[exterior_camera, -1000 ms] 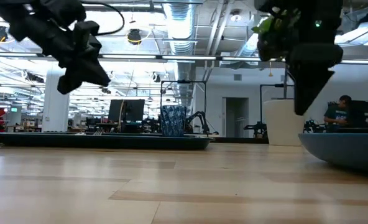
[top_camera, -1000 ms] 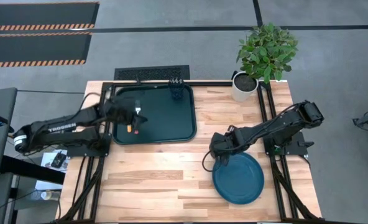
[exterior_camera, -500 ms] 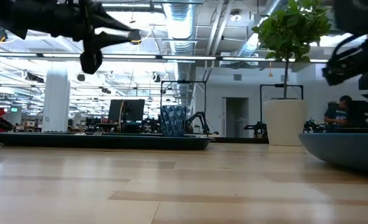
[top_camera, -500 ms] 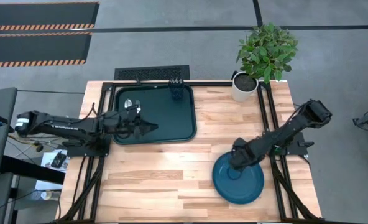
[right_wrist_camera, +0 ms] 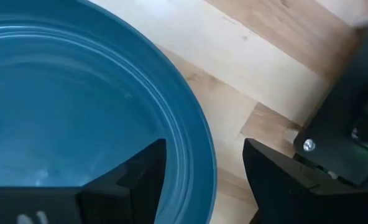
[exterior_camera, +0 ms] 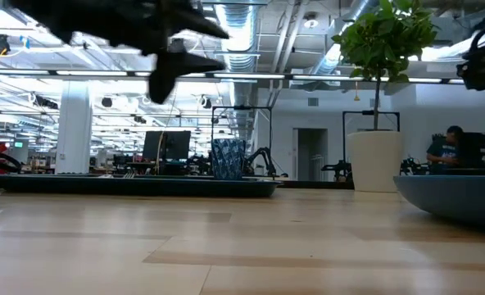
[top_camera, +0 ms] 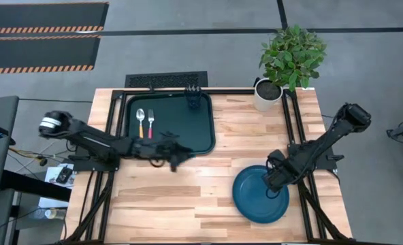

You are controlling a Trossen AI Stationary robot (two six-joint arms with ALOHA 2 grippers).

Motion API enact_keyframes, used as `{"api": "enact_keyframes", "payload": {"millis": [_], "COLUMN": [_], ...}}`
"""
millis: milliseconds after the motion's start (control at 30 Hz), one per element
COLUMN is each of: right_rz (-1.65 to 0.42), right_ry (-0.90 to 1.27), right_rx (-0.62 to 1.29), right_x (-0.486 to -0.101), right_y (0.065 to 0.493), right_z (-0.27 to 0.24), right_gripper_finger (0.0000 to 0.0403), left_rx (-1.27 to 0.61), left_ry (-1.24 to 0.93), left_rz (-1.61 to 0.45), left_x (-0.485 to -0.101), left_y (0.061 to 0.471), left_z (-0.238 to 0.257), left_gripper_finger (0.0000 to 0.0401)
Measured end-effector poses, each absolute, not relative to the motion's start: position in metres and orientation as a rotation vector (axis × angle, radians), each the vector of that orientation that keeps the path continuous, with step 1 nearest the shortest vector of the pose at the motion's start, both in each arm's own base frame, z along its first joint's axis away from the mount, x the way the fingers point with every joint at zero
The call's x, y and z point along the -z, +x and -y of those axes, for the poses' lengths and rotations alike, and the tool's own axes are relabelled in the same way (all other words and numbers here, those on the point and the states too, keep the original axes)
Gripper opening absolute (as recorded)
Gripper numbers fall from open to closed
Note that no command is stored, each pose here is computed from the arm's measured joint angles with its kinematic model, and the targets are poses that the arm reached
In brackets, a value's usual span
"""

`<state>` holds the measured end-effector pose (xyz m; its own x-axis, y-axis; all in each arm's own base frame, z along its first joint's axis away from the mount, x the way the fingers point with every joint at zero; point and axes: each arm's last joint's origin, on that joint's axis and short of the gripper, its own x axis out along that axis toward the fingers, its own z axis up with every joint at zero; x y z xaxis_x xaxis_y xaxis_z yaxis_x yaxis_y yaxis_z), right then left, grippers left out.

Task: Pick and place plate/cup/fork/spoon on tray
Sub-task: Put the plate on the black tray to the right of the pink fork

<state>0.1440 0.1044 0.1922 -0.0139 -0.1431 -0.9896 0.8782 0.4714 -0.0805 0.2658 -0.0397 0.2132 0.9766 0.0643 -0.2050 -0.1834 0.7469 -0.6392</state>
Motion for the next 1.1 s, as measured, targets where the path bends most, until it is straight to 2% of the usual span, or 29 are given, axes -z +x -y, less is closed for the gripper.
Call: {"api": "enact_keyframes", "payload": {"millis": [167, 333, 567, 667, 867, 900, 1100], "right_rz": [-1.33, -1.357, -1.342, -1.33, -1.297, -1.276, -1.116], "right_ry": [0.736, 0.787, 0.854, 0.882, 0.881, 0.881, 0.882], "right_rx": [0.972, 0.977, 0.944, 0.91, 0.914, 0.917, 0.934], "right_x": [-0.185, -0.166, -0.146, -0.145, -0.146, -0.147, -0.151], "right_y": [0.137, 0.125, 0.116, 0.118, 0.119, 0.12, 0.125], "right_z": [-0.107, -0.112, -0.118, -0.12, -0.119, -0.119, -0.119], "right_gripper_finger": [0.024, 0.024, 0.0231, 0.0192, 0.0039, 0.0023, 0.0013], "left_rx": [-0.034, 0.076, 0.108, 0.105, 0.062, 0.061, 0.138], "left_ry": [-0.714, -0.694, -0.698, -0.704, -0.709, -0.715, -0.729], "left_rz": [-0.237, -0.313, -0.405, -0.43, -0.452, -0.45, -0.491], "left_x": [-0.216, -0.211, -0.192, -0.188, -0.185, -0.186, -0.185], "left_y": [0.322, 0.37, 0.401, 0.402, 0.4, 0.4, 0.399], "left_z": [0.053, 0.065, 0.067, 0.066, 0.065, 0.065, 0.067], "left_gripper_finger": [0.0193, 0.0198, 0.0197, 0.0196, 0.0196, 0.0196, 0.0196]}}
